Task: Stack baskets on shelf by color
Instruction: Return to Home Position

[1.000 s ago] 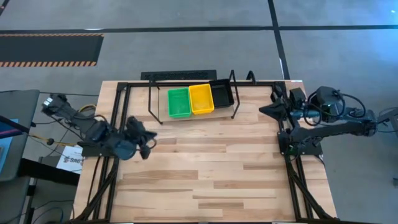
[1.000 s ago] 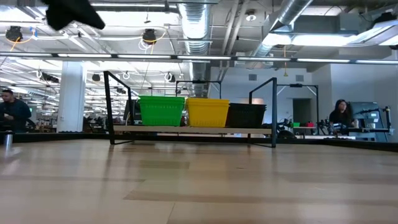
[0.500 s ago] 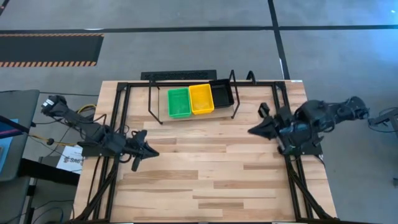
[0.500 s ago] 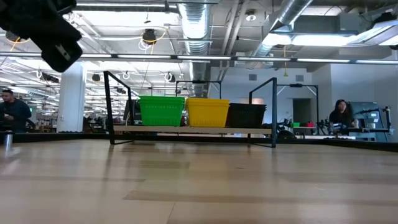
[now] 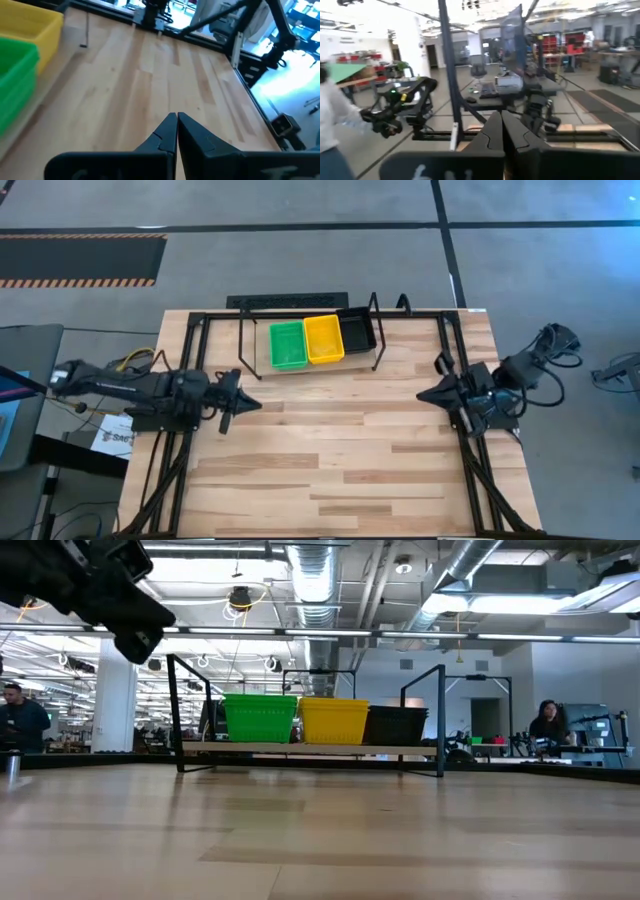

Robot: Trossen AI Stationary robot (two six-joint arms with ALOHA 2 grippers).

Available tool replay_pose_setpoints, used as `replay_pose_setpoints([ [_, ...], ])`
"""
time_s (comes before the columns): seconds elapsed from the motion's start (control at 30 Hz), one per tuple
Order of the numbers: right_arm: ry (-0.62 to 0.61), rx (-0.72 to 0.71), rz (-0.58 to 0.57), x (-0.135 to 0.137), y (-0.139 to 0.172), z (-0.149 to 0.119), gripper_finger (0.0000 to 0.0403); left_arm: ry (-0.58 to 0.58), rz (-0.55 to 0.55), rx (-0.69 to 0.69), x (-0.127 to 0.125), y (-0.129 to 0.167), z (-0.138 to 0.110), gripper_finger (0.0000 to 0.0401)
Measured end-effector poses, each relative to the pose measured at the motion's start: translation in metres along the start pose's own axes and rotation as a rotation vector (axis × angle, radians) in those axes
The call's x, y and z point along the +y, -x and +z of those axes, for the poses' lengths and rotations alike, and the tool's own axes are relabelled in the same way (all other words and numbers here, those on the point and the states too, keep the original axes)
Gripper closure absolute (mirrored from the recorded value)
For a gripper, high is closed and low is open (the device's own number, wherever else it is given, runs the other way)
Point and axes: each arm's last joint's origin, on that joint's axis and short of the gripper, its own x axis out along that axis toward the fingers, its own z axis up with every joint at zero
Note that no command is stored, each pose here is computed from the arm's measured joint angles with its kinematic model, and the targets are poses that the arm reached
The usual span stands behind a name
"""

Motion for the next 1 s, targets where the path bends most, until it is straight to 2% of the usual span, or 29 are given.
replay_pose_setpoints([
  [0.1, -0.011, -0.019, -0.030, -0.009, 0.018, -0.018, 0.0402, 0.023, 0.010, -0.017, 0.010, 0.001, 0.004, 0.0401],
  [0.4, -0.126, -0.282, -0.035, -0.040, 0.075, -0.085, 0.0402, 0.033, -0.025, -0.109, 0.020, 0.004, 0.017, 0.0401],
  [0.5, -0.079, -0.314, -0.055, -0.040, 0.071, -0.111, 0.0402, 0.035, -0.013, -0.110, 0.022, 0.004, 0.017, 0.0401],
  [0.53, -0.057, -0.310, -0.023, -0.039, 0.070, -0.115, 0.0402, 0.037, -0.011, -0.108, 0.023, 0.004, 0.015, 0.0401],
  [0.63, -0.097, -0.318, -0.036, -0.039, 0.068, -0.122, 0.0402, 0.062, -0.016, -0.093, 0.028, 0.001, 0.004, 0.0401],
  [0.7, -0.128, -0.266, -0.088, -0.042, 0.066, -0.134, 0.0402, 0.096, -0.043, -0.092, 0.033, -0.001, -0.006, 0.0401],
  [0.8, -0.237, -0.306, -0.149, -0.045, 0.067, -0.129, 0.0402, 0.169, -0.049, -0.088, 0.041, -0.003, -0.023, 0.0401],
  [0.87, -0.320, -0.297, -0.204, -0.047, 0.066, -0.132, 0.0402, 0.267, 0.011, -0.079, 0.047, -0.003, -0.032, 0.0401],
  [1.0, -0.363, -0.296, -0.250, -0.049, 0.066, -0.133, 0.0390, 0.448, 0.127, -0.097, 0.052, -0.003, -0.037, 0.0401],
])
